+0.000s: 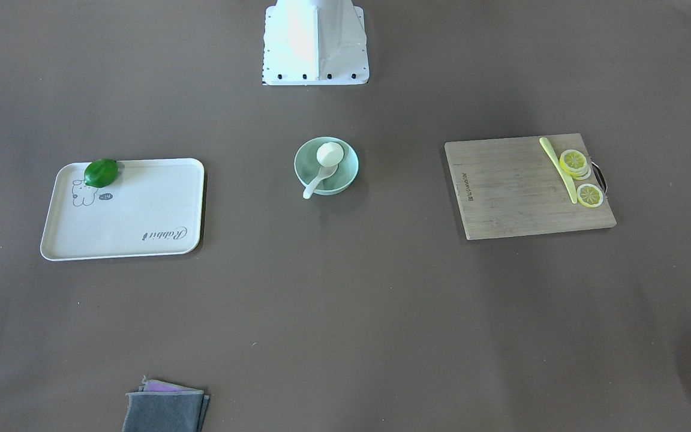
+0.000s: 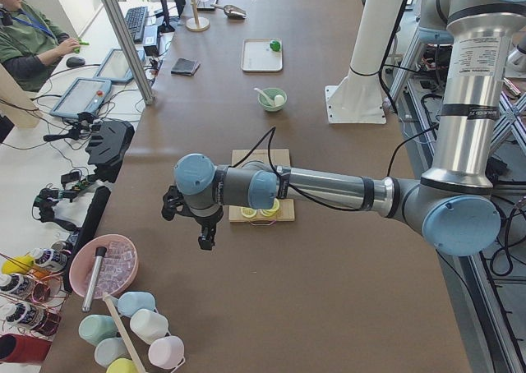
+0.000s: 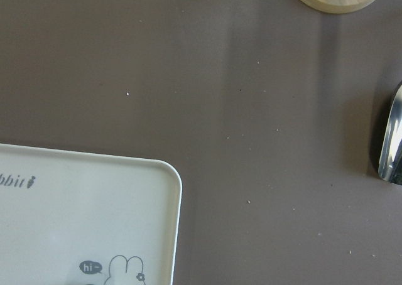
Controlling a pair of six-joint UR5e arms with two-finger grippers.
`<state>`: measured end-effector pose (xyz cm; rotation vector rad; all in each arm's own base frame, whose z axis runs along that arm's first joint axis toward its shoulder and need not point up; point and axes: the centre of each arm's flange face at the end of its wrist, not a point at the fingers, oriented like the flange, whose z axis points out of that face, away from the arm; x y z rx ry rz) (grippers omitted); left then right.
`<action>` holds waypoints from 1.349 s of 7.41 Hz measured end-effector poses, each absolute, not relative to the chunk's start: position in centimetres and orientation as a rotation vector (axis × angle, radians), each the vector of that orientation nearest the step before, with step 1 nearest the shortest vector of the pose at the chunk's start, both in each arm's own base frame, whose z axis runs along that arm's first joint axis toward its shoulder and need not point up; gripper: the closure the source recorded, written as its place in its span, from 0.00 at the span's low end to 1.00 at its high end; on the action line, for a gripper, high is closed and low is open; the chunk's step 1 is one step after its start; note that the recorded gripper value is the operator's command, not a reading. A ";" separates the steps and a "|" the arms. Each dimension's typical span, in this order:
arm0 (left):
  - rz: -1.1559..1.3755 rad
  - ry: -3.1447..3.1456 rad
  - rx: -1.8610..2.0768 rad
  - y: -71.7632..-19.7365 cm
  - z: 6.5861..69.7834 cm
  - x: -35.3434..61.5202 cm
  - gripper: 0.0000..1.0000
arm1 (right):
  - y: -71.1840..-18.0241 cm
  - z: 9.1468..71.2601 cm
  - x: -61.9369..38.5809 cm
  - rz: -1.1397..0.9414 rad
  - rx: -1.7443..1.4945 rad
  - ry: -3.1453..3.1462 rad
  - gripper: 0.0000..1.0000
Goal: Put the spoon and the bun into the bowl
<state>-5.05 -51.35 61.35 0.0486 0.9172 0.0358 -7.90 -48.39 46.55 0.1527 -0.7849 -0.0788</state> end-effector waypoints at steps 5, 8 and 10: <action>0.034 0.923 0.046 -50.2 61.9 -5.3 0.02 | -47.8 48.4 -7.4 -0.059 0.094 -0.764 0.00; 0.037 0.890 0.049 -50.0 62.0 -5.4 0.02 | -47.8 50.2 -6.2 -0.034 0.024 -0.720 0.00; 0.036 0.870 0.049 -50.0 62.1 -5.5 0.02 | -48.2 50.7 -6.2 -0.074 0.027 -0.700 0.00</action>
